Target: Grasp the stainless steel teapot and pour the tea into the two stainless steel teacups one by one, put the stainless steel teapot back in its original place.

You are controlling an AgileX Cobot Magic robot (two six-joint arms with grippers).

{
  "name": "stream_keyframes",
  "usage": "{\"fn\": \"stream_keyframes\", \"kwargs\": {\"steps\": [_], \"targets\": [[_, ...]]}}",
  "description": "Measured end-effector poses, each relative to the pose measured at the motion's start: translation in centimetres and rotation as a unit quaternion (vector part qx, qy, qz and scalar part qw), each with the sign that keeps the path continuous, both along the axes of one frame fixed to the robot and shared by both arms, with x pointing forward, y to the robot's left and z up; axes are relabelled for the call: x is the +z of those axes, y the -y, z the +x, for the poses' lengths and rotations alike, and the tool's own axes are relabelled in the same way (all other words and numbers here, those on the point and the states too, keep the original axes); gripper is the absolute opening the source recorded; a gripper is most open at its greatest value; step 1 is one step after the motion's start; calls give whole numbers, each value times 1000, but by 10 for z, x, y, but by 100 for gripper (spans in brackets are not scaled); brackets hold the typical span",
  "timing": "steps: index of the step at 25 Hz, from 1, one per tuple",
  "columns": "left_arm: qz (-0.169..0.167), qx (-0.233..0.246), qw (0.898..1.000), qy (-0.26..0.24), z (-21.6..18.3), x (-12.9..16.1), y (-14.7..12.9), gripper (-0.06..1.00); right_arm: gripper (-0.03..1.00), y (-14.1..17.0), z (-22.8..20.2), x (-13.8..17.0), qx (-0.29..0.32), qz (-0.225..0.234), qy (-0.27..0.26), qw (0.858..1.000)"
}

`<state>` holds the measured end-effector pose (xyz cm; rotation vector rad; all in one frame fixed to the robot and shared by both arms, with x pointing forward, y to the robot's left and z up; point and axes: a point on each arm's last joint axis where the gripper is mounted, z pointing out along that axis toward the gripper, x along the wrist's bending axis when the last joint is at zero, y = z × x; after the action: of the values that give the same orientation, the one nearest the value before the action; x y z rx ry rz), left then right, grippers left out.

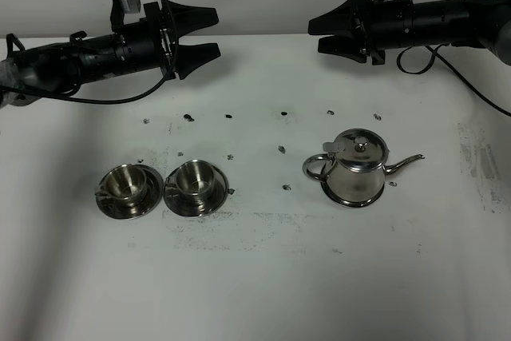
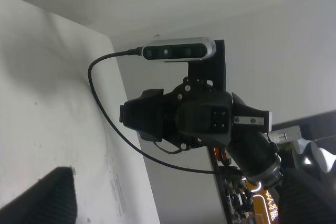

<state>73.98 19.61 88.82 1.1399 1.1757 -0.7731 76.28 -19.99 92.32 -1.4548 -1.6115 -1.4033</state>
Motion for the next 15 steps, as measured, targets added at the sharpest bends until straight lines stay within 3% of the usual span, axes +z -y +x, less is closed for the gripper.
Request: {"fn": "stream_keyframes", "kwargs": {"steps": [9, 15], "targets": [[0, 0, 1000, 1, 0, 0, 0, 75, 50, 0, 0, 0, 0, 0, 0, 1000], [19, -12, 999, 43, 5, 11, 1, 74, 50, 1, 1, 3, 10, -21, 18, 1000]]}}
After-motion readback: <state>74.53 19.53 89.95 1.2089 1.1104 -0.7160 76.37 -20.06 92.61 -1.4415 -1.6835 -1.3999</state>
